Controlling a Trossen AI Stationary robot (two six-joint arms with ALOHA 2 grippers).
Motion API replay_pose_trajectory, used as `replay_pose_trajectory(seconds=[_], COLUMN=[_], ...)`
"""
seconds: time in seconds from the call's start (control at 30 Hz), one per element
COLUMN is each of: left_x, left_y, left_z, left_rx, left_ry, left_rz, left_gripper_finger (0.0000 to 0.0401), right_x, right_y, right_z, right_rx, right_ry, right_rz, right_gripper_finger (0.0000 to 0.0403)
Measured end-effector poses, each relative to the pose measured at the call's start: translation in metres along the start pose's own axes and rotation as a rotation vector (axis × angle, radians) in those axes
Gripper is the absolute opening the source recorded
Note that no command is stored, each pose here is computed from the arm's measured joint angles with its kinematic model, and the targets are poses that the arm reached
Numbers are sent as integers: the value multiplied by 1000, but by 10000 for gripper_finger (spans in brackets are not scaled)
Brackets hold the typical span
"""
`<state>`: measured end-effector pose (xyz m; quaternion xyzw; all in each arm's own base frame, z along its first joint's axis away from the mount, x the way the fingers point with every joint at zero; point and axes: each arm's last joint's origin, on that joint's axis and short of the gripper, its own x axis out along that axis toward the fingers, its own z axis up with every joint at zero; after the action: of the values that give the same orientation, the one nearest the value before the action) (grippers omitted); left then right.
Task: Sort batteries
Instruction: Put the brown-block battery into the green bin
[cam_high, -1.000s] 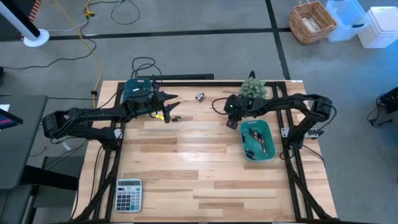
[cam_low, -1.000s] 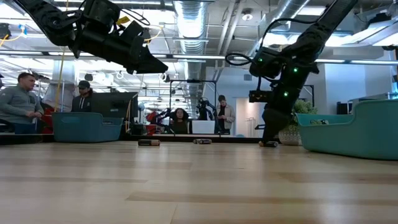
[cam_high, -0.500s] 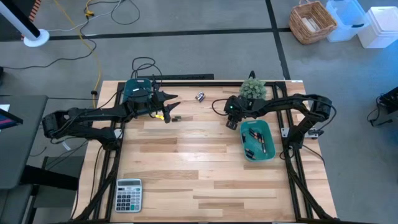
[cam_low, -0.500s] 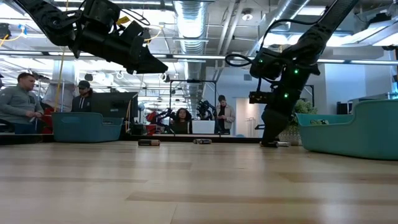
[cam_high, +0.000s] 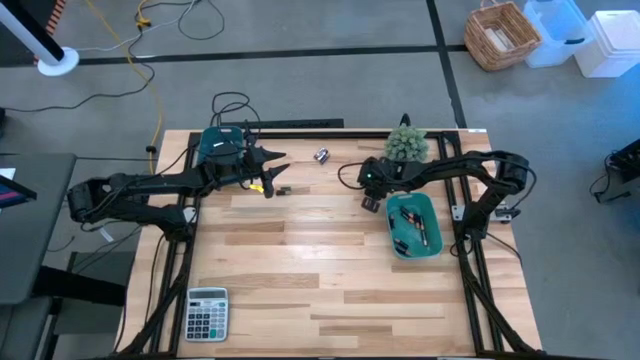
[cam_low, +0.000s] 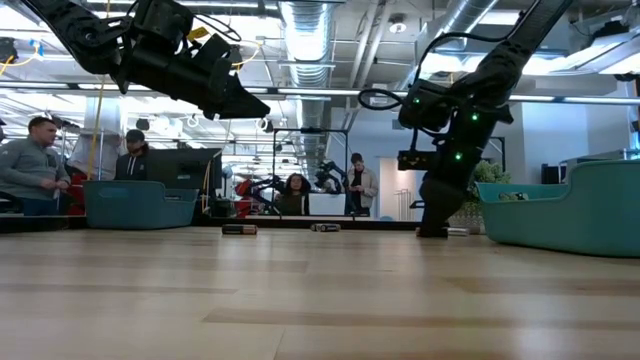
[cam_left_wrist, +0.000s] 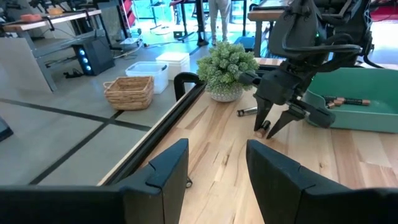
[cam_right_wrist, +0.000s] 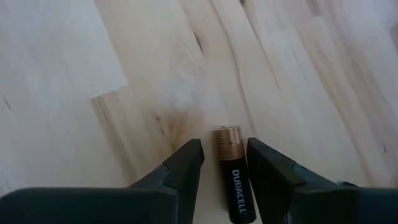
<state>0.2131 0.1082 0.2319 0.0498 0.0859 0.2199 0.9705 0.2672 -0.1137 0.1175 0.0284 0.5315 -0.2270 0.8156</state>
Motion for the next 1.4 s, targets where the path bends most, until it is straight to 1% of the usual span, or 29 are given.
replay_pose_trajectory(seconds=[0.1,0.3,0.37,0.47,0.67,0.87,0.97,1.1,1.27,1.4], left_x=[0,0,0,0,0,0,0,0,0,0], left_y=[0,0,0,0,0,0,0,0,0,0], left_z=[0,0,-1,-1,-1,-1,-1,-1,-1,-1], left_rx=[0,0,0,0,-1,0,-1,-1,-1,-1], left_ry=[5,5,6,6,7,8,8,8,8,8], left_rz=[0,-1,-1,-1,-1,-1,-1,-1,-1,-1], left_gripper_finger=[155,155,155,155,155,155,155,155,155,155], right_x=[0,-2,-2,-2,-4,-19,-36,-56,-86,-108], right_y=[2,5,5,8,10,16,15,14,16,17], right_z=[1,1,1,2,7,15,24,29,38,44], right_rx=[-3,-24,-24,-27,-35,-87,-91,-102,-146,-173], right_ry=[-10,-14,-18,-26,-40,-85,-174,-253,-429,-565], right_rz=[4,9,13,47,80,155,195,250,380,460], right_gripper_finger=[123,32,14,14,14,12,12,12,12,12])
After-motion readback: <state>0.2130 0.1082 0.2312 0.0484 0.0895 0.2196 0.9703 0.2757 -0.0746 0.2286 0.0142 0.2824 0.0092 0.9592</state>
